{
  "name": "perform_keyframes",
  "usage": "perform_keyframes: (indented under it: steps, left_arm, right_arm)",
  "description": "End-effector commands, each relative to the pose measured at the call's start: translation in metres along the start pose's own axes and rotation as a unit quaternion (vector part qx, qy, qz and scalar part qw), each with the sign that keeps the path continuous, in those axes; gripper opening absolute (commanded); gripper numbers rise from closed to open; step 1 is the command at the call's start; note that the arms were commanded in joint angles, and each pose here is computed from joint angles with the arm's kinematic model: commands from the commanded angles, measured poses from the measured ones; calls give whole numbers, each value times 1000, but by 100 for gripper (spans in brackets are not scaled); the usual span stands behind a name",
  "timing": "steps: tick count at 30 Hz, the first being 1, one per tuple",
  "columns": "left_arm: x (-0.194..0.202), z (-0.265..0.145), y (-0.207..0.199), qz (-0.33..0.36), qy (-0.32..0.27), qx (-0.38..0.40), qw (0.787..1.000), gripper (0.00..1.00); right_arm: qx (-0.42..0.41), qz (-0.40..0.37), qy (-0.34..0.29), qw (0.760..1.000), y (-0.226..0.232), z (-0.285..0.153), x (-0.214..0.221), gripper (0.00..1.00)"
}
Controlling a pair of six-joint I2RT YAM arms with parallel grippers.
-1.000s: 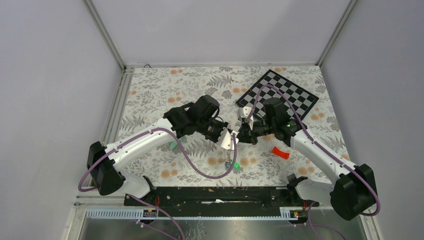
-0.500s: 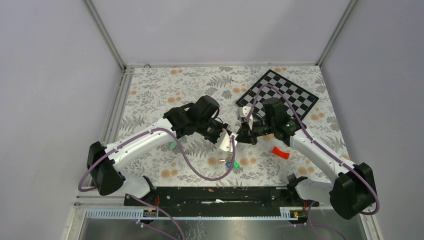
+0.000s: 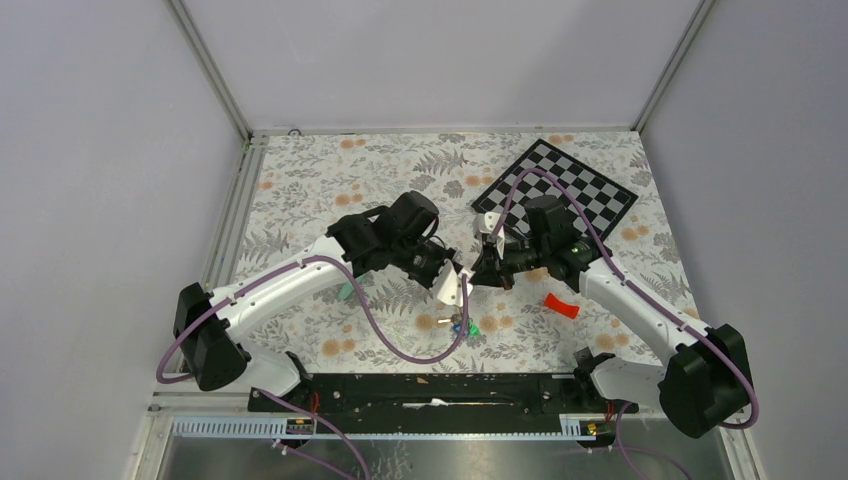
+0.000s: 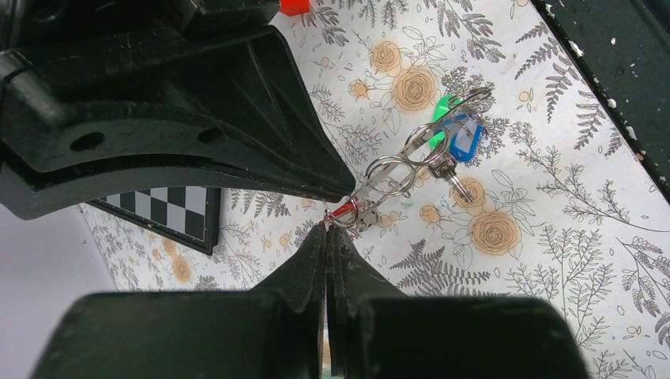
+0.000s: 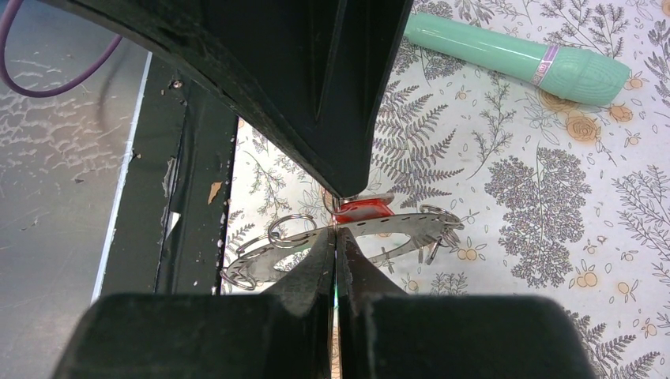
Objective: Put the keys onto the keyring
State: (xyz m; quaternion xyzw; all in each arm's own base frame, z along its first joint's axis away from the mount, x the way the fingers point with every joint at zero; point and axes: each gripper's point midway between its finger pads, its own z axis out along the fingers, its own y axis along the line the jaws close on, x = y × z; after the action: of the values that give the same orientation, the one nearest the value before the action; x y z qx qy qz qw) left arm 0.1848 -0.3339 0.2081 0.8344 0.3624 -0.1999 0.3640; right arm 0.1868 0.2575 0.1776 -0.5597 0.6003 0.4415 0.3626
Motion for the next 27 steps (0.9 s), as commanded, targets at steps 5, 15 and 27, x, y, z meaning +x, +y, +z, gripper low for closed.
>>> perform_keyframes:
  steps: [5, 15, 27]
  left_arm:
    - [-10, -6, -10, 21, -18, 9, 1000, 0]
    - [-3, -6, -15, 29, -7, 10, 1000, 0]
    - [0, -6, -19, 30, -3, 12, 999, 0]
  right_arm:
    - [12, -24, -14, 1000, -7, 0, -18, 0]
    - [17, -16, -17, 1000, -11, -2, -18, 0]
    - [23, -10, -23, 999, -14, -5, -20, 0]
